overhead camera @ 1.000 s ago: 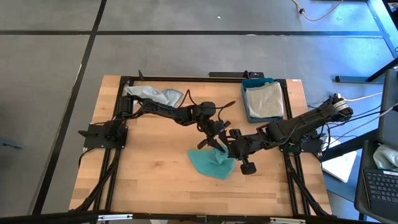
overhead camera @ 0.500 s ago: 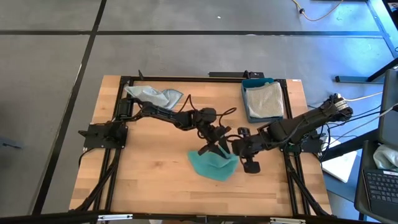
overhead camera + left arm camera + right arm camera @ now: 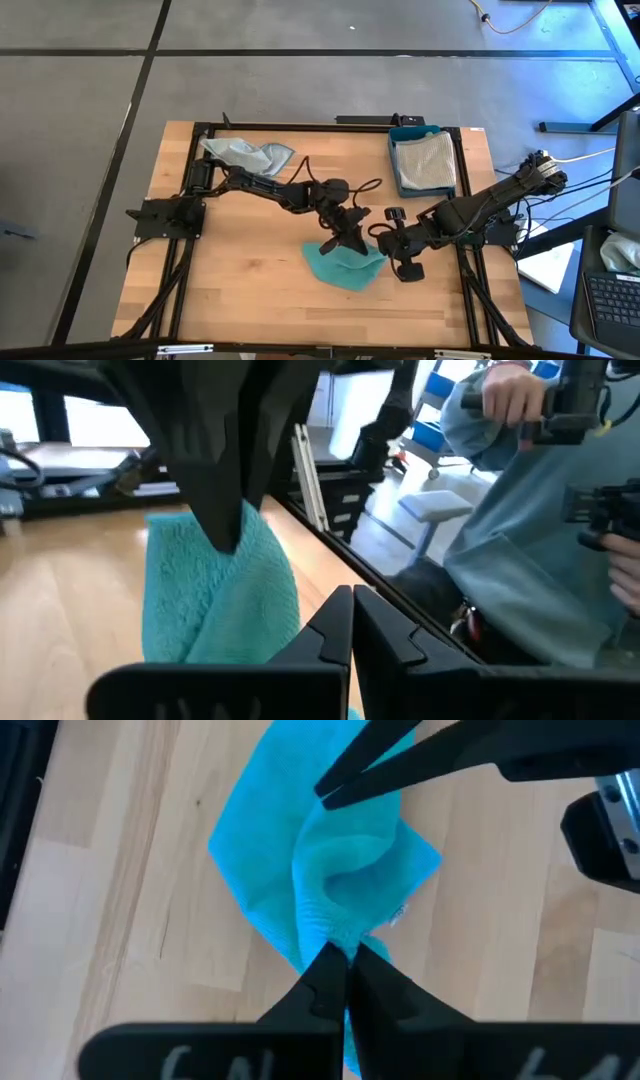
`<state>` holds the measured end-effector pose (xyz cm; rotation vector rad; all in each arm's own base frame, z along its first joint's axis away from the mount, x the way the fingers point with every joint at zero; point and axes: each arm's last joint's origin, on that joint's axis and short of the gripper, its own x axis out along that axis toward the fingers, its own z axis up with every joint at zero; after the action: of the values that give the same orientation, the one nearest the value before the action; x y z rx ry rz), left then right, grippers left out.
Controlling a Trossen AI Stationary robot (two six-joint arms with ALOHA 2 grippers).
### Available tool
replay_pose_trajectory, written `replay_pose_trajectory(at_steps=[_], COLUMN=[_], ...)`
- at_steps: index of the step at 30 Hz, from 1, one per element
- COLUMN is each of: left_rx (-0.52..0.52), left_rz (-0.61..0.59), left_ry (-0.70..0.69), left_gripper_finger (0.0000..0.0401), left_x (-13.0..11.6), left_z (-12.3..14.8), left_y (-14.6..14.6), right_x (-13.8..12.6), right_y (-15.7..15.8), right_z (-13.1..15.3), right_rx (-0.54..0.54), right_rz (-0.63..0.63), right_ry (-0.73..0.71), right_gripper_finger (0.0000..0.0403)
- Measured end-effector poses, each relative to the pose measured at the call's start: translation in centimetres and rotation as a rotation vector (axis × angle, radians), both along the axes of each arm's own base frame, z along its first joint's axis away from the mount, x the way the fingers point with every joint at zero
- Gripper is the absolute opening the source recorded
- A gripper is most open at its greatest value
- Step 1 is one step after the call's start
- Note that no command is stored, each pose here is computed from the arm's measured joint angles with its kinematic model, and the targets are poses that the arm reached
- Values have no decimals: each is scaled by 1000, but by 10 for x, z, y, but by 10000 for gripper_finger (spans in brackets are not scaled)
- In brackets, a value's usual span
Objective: Fold microfiber towels
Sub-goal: Fold the blue microfiber cloth
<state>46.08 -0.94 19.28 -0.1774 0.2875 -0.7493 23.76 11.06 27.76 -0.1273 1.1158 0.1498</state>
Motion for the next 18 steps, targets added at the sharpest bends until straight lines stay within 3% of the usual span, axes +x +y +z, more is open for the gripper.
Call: replay_pose_trajectory(at_steps=[6, 11, 18], left_rx=[-25, 2, 32], left_rz=[-68, -19, -6], left_ry=[54, 24, -34], left_gripper_finger=[1, 5, 59], left_x=[-4, -5, -4], left_z=[0, 6, 10], left_y=[1, 10, 9], right_x=[0, 1, 3], right_y=[1, 2, 2], right_z=[0, 1, 2], right_rx=[24, 55, 29], right_rz=[7, 1, 2], right_ry=[10, -3, -37], right_gripper_finger=[7, 7, 7])
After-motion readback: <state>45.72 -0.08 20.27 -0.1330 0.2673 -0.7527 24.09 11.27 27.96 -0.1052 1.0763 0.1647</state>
